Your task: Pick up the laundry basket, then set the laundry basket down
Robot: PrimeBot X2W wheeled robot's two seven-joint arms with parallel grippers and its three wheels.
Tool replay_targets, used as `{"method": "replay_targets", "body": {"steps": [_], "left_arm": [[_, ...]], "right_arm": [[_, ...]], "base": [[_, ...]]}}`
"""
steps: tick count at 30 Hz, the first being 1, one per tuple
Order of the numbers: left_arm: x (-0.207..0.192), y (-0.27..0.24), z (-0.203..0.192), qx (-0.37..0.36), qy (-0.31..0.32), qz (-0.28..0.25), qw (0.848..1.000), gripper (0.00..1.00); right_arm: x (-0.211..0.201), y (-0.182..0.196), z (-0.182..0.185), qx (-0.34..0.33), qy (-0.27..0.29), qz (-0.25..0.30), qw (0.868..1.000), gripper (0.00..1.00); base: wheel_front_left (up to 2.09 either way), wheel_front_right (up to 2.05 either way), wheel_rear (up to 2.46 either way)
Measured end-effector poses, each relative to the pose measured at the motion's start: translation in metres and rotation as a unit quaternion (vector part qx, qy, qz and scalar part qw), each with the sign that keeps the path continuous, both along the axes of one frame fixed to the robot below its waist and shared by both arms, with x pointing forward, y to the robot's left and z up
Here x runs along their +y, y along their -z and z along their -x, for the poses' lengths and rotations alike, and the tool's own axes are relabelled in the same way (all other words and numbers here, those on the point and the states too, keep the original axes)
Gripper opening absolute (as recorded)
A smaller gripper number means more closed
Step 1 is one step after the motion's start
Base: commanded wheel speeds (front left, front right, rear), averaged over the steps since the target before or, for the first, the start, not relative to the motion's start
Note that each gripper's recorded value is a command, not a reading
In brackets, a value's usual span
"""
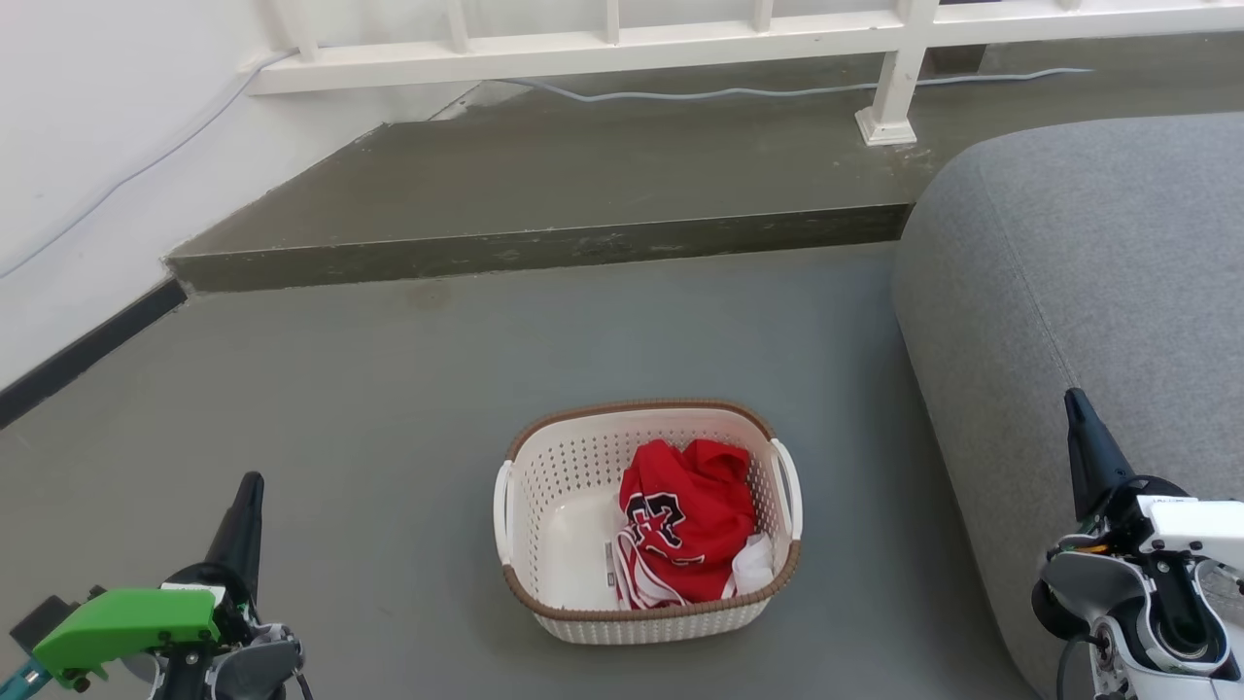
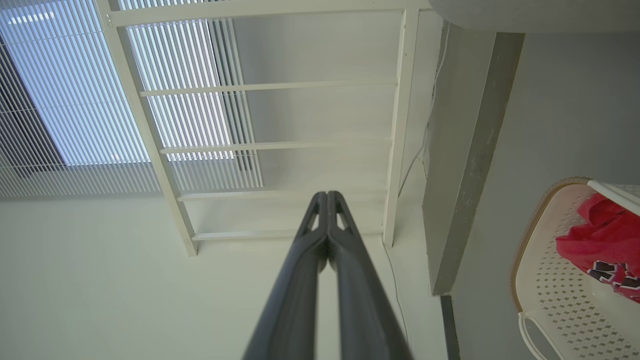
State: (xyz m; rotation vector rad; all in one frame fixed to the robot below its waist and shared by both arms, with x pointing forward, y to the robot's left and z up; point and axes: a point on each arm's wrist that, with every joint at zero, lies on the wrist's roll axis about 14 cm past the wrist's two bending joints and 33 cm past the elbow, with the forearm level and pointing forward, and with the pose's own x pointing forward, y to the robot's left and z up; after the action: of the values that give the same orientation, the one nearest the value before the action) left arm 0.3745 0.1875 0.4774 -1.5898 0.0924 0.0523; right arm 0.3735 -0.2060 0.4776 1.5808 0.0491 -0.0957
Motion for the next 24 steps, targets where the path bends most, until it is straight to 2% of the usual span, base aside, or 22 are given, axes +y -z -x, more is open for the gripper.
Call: {"method": "replay_targets", "body": {"steps": [1,7,24], "left_arm": [[0.0,0.0,0.0,0.0,0.0,0.0,1.0,1.0],[-0.006,0.02,0.011,0.031,0.003,0.009,0.999,1.0],[-0.012,0.014,0.007,0.021,0.007,-0.002,1.0,1.0]], "right_arm": [[0.0,0.0,0.0,0.0,0.0,0.0,1.0,1.0],[0.004,0.022,0.012,0.033,0.0,-0.009,0.999,1.0],[0.002,0.014,0.008,0.022,0.003,0.011,1.0,1.0]], "base": [[0.0,0.0,0.0],[0.0,0.0,0.0],[0.0,0.0,0.0]]}}
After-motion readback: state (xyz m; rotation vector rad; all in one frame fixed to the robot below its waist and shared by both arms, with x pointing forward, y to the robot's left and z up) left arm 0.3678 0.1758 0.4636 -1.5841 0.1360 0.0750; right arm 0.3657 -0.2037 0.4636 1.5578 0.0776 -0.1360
